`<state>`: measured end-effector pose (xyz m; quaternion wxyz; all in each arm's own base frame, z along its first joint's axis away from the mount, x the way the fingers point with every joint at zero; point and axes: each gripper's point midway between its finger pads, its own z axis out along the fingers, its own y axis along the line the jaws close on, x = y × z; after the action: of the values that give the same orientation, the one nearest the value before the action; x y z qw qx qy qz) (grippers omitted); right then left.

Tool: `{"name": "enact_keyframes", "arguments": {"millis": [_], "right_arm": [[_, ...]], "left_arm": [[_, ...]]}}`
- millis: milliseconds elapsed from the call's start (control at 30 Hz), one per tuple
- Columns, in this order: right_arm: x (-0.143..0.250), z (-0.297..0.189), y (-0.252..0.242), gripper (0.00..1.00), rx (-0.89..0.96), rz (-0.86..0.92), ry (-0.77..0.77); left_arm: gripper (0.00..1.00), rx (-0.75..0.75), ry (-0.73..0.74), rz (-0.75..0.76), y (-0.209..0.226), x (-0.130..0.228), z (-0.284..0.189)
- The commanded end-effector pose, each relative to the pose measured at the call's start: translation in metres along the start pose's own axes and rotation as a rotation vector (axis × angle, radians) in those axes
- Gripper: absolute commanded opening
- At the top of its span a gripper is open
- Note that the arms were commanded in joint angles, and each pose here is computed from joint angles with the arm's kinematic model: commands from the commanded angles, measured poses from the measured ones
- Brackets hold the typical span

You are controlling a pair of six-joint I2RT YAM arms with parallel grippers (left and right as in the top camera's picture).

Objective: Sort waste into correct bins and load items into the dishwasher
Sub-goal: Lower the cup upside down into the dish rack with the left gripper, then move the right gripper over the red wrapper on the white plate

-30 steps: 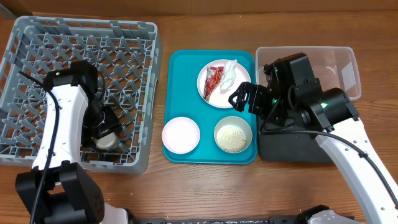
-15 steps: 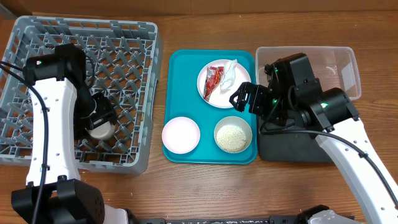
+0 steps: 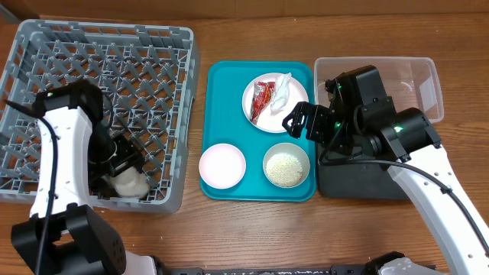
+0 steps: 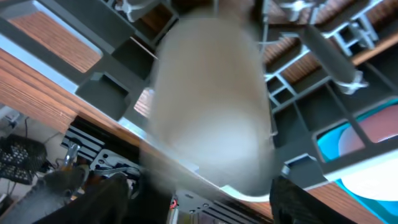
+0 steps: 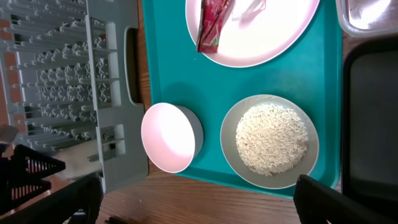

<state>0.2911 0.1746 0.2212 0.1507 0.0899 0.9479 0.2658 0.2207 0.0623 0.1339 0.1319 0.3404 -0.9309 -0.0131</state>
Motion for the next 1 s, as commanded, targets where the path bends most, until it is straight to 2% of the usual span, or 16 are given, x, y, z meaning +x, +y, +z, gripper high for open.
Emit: {"name": "enact_keyframes", "arguments": {"millis": [0, 133, 267, 367, 533, 667, 733, 800, 867, 967], "right_arm": [[-0.003, -0.007, 0.003, 1.0, -0.002, -0.023, -0.029], [-0.003, -0.007, 0.003, 1.0, -0.002, -0.022, -0.029], [-0.005, -0.007, 0.005, 1.0, -0.011, -0.028, -0.04], [-0.012, -0.01, 0.015, 1.0, -0.051, -0.092, -0.073], [-0.006, -0.015, 0.059, 1.0, -0.168, -0.254, -0.124], [0.02, 0.002, 0.096, 1.0, -0.206, -0.371, -0.106], [0.038, 0.023, 0.101, 1.0, -0.165, -0.414, -0.064], [0.051, 0.046, 0.096, 1.0, -0.101, -0.413, -0.019], [0.054, 0.064, 0.085, 1.0, -0.024, -0.357, -0.003], [0.036, 0.07, 0.078, 1.0, 0.001, -0.312, -0.04]], "left_arm": [[0.78, 0.046, 0.015, 0.023, -0.006, 0.005, 0.001], [0.8, 0.108, -0.021, 0.039, -0.016, 0.0, -0.017], [0.8, 0.203, -0.145, 0.065, -0.028, -0.011, -0.066], [0.82, 0.334, -0.292, 0.185, -0.047, -0.013, -0.12], [0.81, 0.48, -0.591, 0.496, -0.078, 0.002, -0.202], [0.82, 0.519, -0.725, 0.563, -0.092, 0.011, -0.231], [0.82, 0.534, -0.759, 0.601, -0.1, 0.014, -0.238], [0.82, 0.567, -0.776, 0.707, -0.114, 0.024, -0.243], [0.79, 0.602, -0.776, 0.839, -0.128, 0.04, -0.244], [0.79, 0.584, -0.777, 0.88, -0.135, 0.047, -0.242]]}}
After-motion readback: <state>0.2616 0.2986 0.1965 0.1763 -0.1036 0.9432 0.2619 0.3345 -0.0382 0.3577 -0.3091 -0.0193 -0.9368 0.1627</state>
